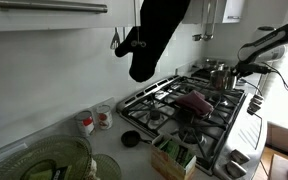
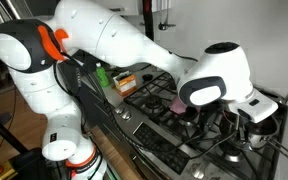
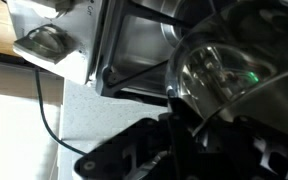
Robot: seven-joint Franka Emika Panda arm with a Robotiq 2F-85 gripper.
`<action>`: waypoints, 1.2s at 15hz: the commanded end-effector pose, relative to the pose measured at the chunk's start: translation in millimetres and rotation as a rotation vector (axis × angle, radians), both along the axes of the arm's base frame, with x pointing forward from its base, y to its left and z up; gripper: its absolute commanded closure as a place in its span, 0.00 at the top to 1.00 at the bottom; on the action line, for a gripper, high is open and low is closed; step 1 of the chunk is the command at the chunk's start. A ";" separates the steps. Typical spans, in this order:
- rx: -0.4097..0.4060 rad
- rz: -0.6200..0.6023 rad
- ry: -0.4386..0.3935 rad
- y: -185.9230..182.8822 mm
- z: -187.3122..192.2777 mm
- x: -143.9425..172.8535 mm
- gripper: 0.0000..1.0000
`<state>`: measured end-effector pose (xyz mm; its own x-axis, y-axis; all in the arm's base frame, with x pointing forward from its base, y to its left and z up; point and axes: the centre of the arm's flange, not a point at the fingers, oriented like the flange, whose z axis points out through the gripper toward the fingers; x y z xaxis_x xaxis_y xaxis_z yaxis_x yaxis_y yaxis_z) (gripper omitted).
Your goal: Move the pot from the rear right plate onto the front right plate of the stove, pick up the pink towel and use it to wipe the pot on the stove
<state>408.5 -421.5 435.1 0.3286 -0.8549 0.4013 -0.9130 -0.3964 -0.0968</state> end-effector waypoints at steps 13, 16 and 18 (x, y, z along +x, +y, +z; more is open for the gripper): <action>-0.017 -0.125 0.022 17.1 -23.7 -19.6 0.40; -0.046 -0.118 -0.026 19.1 -3.5 -14.3 0.62; -0.076 -0.102 -0.048 22.1 12.8 -10.0 0.77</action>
